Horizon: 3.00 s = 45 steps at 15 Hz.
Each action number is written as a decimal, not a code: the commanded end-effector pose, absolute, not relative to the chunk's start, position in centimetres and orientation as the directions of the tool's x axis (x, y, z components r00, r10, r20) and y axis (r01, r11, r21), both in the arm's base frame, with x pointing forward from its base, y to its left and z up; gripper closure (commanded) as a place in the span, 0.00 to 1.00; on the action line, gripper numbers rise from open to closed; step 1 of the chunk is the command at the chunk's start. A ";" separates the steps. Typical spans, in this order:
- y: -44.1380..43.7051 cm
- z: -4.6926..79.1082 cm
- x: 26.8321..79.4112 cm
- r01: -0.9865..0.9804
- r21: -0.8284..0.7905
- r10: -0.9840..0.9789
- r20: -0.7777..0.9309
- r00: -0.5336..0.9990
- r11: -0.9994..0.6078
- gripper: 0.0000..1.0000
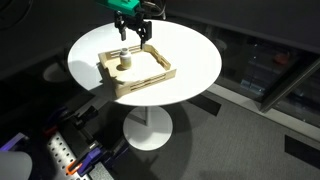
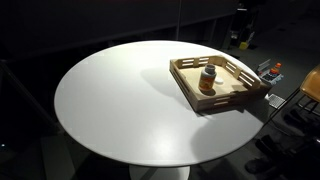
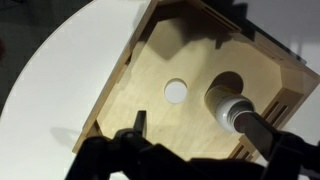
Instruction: Put the white cap on the white bottle
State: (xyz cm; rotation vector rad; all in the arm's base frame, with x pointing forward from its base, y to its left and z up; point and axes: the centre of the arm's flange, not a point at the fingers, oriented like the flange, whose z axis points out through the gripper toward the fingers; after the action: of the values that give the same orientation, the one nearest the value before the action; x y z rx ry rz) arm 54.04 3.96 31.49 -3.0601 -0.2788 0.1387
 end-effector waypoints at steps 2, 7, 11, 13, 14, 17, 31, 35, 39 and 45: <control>3.7 30.5 54.4 0.170 -0.070 0.176 -0.091 0.980 -0.983 0.00; 3.6 26.4 54.7 0.180 -0.065 0.183 -0.051 0.982 -0.982 0.00; 3.8 23.2 55.0 0.189 -0.073 0.193 -0.045 0.980 -0.979 0.00; 3.9 21.9 55.2 0.194 -0.067 0.197 -0.045 0.979 -0.979 0.00; 4.0 21.3 55.2 0.195 -0.066 0.198 -0.047 0.979 -0.979 0.00; 4.2 19.7 55.5 0.197 -0.057 0.199 -0.040 0.979 -0.979 0.00; 4.4 16.4 56.2 0.223 -0.028 0.224 -0.039 0.974 -0.974 0.00; 4.6 16.0 56.2 0.237 -0.022 0.238 -0.045 0.970 -0.971 0.00; 4.9 15.7 56.2 0.253 -0.015 0.254 -0.053 0.966 -0.967 0.10; 5.2 15.8 56.2 0.262 -0.006 0.262 -0.059 0.963 -0.965 0.63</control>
State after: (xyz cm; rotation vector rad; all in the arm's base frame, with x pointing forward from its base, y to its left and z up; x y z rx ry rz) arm 55.46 5.00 15.70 -3.1013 -0.4056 0.0981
